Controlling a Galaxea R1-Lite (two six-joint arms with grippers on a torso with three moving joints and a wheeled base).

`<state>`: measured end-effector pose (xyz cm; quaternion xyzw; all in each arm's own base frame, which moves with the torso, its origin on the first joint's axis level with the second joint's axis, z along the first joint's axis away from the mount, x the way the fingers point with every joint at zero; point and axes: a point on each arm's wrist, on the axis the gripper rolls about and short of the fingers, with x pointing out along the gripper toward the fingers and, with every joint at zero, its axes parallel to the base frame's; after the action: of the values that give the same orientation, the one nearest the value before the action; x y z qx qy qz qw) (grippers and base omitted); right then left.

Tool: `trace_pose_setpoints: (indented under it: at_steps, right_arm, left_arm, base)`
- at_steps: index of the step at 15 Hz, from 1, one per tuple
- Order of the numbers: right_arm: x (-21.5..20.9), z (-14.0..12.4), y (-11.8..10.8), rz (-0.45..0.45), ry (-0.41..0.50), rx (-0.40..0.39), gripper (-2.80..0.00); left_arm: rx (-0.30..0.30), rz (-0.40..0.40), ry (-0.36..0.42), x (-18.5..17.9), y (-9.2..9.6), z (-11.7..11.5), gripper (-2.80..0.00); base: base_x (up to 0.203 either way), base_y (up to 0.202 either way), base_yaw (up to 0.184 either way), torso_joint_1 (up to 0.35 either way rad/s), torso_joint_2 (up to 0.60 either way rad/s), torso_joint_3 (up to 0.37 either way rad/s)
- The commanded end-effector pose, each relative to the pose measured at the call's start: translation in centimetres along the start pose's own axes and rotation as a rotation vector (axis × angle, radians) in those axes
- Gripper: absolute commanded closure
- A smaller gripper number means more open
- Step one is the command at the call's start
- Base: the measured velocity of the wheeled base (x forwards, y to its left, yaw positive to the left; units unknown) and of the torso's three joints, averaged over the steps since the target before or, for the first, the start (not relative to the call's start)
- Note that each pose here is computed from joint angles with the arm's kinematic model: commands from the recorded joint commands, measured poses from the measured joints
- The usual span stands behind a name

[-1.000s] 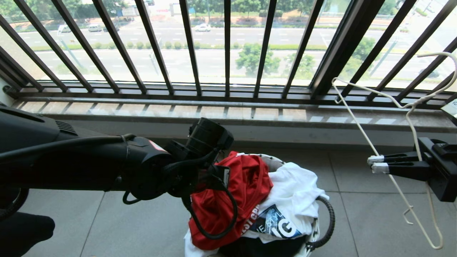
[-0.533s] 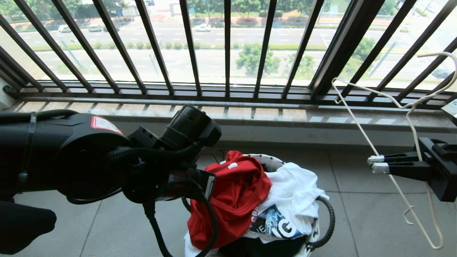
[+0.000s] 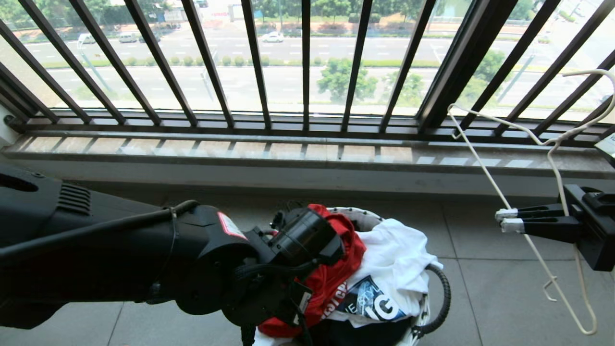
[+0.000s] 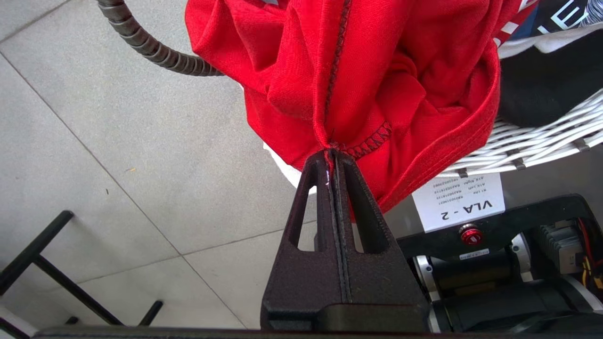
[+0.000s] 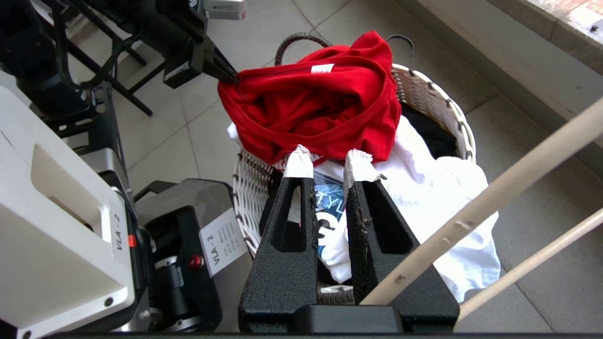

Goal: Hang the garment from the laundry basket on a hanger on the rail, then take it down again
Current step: Pick up clothes from the basket

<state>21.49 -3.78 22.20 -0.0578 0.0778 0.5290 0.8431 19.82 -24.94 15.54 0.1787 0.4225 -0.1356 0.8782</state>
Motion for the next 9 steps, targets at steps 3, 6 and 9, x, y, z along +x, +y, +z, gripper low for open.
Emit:
trace_pose_setpoints:
  at_steps: [3, 6, 9]
  right_arm:
    - [-0.02, 0.01, 0.03, 0.005, -0.005, -0.003, 0.00]
    - [0.00, -0.02, 0.00, 0.005, -0.005, -0.002, 0.00]
    - [-0.01, 0.01, 0.01, 0.005, -0.005, -0.004, 0.00]
  left_arm:
    - [0.026, 0.005, 0.022, 0.51, -0.62, -0.70, -2.80]
    - [0.026, 0.005, 0.022, 0.59, -0.68, -0.67, -2.80]
    - [0.009, 0.001, -0.002, 0.96, -0.91, -0.30, -2.80]
  base:
    - [0.000, 0.000, 0.000, 0.000, 0.00, 0.000]
    - [0.000, 0.000, 0.000, 0.000, 0.00, 0.000]
    - [0.000, 0.000, 0.000, 0.000, 0.00, 0.000]
